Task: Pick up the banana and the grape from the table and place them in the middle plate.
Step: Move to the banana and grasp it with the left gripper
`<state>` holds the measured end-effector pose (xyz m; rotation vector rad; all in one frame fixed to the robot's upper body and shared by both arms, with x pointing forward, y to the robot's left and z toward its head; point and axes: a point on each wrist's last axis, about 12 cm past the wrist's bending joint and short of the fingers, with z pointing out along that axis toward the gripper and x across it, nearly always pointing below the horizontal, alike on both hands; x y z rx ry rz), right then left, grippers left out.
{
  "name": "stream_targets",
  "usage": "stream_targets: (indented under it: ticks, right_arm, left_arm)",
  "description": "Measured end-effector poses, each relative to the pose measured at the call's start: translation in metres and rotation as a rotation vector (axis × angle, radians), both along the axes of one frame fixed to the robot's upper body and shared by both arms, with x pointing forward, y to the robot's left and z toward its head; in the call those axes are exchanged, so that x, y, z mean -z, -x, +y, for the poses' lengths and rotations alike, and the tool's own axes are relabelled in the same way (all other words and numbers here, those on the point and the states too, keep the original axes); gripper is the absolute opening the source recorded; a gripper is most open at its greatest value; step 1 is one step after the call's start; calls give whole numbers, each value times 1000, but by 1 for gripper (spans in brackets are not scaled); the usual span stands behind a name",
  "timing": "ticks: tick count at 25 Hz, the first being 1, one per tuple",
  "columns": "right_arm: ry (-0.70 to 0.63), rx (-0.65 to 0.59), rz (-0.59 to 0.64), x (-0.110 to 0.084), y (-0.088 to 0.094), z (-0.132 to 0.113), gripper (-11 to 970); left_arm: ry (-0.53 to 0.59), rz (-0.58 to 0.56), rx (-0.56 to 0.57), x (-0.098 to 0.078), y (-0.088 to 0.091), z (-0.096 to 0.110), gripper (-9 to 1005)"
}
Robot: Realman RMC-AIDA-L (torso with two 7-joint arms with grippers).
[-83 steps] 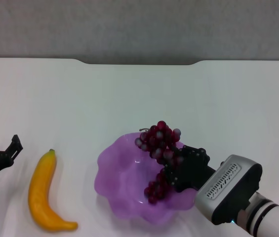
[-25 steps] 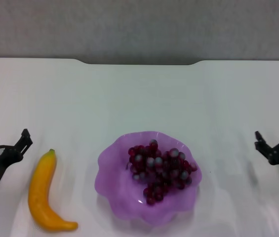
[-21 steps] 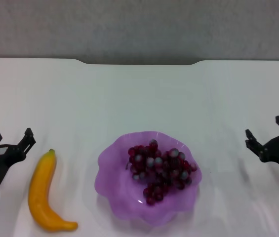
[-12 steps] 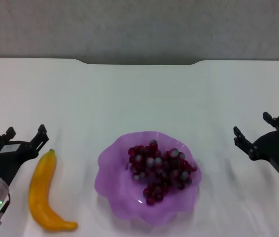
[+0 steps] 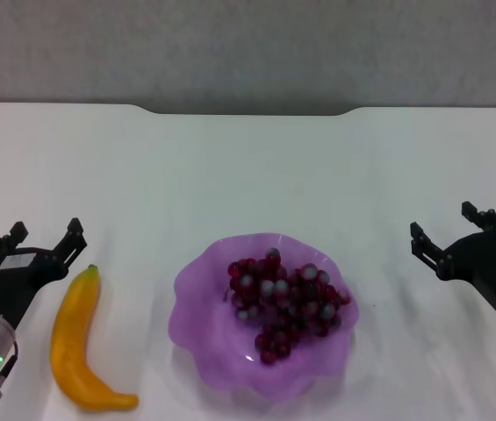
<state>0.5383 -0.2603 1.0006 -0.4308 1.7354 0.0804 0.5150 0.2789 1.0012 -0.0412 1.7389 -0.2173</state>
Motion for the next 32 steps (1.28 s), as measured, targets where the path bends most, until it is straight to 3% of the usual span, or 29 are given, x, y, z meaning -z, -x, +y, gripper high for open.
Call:
stream_targets:
  ticks: [10,13,17,27,32]
  right_arm:
    - [36,19,58,8,2,-7,850]
    - [40,19,60,8,1,-7,850]
    - [43,15,64,8,1,-7,850]
    - [41,8,65,8,0,-5,851]
    - [54,7,81,10,0,-5,851]
  left_arm:
    - [49,34,20,-11,-6,-5,888]
    - [65,37,23,-43,-6,3,888]
    - [-23,67,-35,-72,-7,12,887]
    - [-219,373,78,-110,-18,6,887]
    - [-252,542,88,-127,-21,10,887]
